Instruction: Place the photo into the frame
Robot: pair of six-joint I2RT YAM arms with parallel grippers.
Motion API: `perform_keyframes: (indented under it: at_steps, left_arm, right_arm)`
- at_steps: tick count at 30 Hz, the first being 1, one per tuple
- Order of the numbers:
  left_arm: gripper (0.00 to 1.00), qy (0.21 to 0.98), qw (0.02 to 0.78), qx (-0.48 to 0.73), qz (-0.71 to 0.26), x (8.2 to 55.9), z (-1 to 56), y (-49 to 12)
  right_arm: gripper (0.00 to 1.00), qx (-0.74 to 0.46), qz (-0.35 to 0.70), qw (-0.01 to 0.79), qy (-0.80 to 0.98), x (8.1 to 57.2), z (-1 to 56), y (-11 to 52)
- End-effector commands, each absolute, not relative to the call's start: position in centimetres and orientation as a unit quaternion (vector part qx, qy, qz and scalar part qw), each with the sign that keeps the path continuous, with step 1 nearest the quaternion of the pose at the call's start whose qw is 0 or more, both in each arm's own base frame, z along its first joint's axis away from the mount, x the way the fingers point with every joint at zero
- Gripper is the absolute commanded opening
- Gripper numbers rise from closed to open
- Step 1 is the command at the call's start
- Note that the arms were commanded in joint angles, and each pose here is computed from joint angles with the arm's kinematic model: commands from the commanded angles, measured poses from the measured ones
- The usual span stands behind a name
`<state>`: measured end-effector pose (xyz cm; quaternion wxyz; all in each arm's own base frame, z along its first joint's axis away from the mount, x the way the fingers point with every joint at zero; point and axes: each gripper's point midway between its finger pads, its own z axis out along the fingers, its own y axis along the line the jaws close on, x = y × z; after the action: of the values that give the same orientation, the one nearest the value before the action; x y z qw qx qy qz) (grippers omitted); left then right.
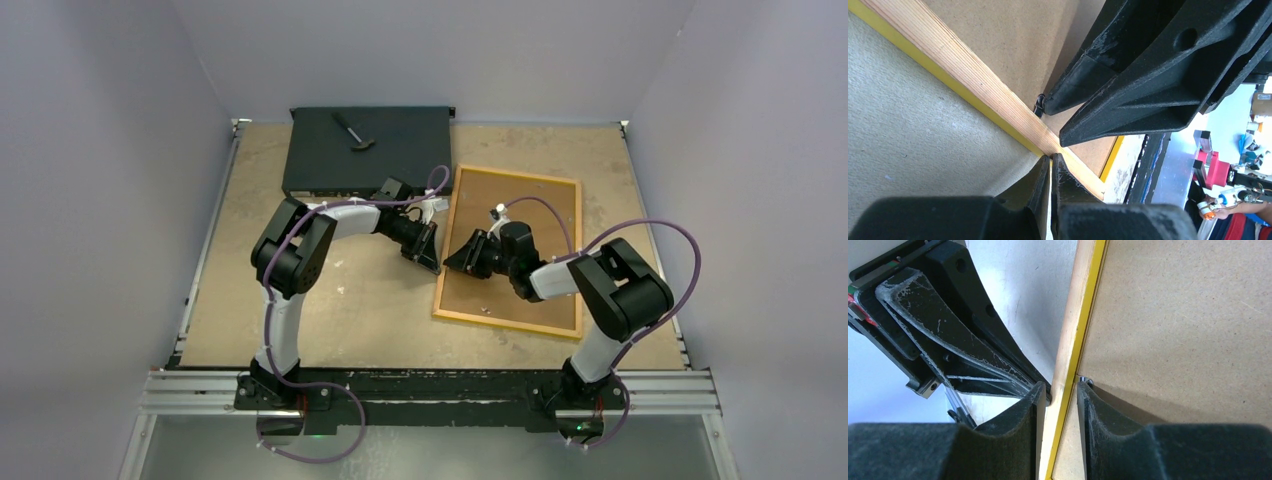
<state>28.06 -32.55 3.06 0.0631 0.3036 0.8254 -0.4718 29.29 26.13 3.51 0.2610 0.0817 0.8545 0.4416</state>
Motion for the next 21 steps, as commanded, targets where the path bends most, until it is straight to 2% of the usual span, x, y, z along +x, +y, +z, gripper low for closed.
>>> perform_keyframes:
  at_steps: [1,21]
  left_arm:
    - [0.00,0.835,0.034,0.317,-0.449,26.5,0.3,-32.1]
    - [0.00,0.834,0.031,0.317,-0.450,26.3,0.2,-32.1]
  right_arm:
    - [0.33,0.109,0.397,0.257,0.874,29.0,1.0,25.1]
    - [0.31,0.109,0.410,0.261,0.867,30.2,1.4,26.3]
